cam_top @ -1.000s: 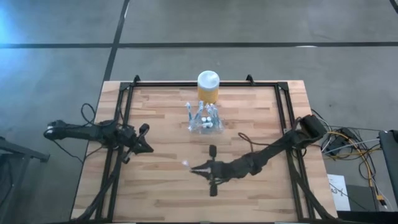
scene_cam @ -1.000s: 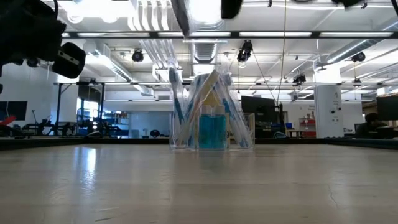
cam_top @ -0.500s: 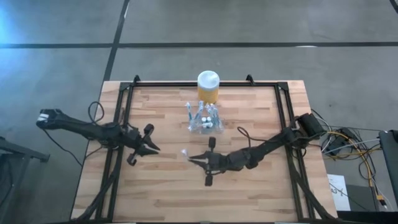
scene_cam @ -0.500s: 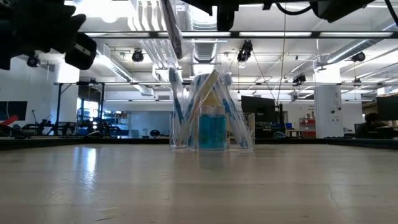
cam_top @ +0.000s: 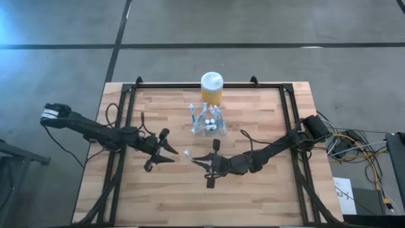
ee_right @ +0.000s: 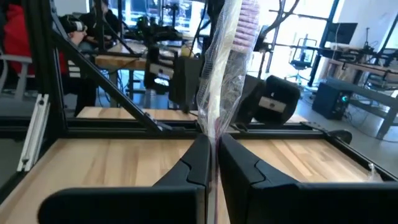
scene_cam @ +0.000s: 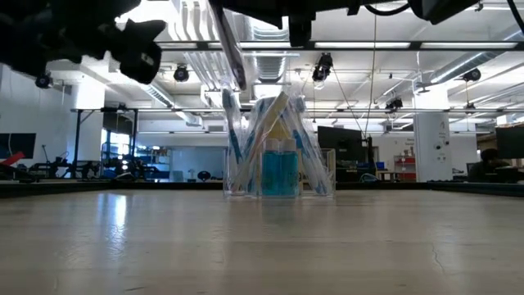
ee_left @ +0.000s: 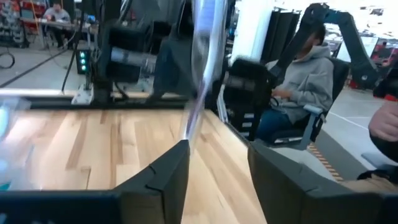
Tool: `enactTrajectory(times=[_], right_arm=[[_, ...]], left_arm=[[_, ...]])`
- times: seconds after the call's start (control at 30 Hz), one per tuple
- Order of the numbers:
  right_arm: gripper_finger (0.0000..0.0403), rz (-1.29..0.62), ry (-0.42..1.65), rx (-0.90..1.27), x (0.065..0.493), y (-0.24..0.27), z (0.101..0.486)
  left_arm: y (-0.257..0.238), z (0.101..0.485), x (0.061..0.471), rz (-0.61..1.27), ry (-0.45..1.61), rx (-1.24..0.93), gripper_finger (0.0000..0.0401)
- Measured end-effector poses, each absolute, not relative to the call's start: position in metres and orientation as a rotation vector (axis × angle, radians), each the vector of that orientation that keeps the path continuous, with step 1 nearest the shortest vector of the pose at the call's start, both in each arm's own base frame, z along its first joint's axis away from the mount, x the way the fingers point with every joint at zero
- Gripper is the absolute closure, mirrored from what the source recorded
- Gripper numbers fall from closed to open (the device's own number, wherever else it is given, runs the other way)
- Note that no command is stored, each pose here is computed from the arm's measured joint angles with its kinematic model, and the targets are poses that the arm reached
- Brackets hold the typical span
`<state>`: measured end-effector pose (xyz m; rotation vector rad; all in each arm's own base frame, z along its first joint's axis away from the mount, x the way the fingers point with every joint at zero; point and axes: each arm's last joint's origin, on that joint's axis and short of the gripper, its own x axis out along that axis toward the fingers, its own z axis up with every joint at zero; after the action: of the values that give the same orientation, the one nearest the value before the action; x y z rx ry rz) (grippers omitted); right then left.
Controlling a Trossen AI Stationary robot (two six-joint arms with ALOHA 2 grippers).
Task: Pick & Place toothbrushing station
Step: Put the purple toothbrush into the left of the transparent organizer
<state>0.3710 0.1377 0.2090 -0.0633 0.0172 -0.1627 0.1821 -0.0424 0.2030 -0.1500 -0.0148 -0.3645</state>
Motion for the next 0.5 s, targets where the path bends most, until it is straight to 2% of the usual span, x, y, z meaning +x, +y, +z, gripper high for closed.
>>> enactTrajectory(times=[0.5], right_arm=[[0.0388, -0.198, 0.084, -0.082, 0.376, 0.144, 0.185]], left_arm=[[-0.054, 0.224, 0.239, -0.368, 0.004, -0.081, 0.0229]])
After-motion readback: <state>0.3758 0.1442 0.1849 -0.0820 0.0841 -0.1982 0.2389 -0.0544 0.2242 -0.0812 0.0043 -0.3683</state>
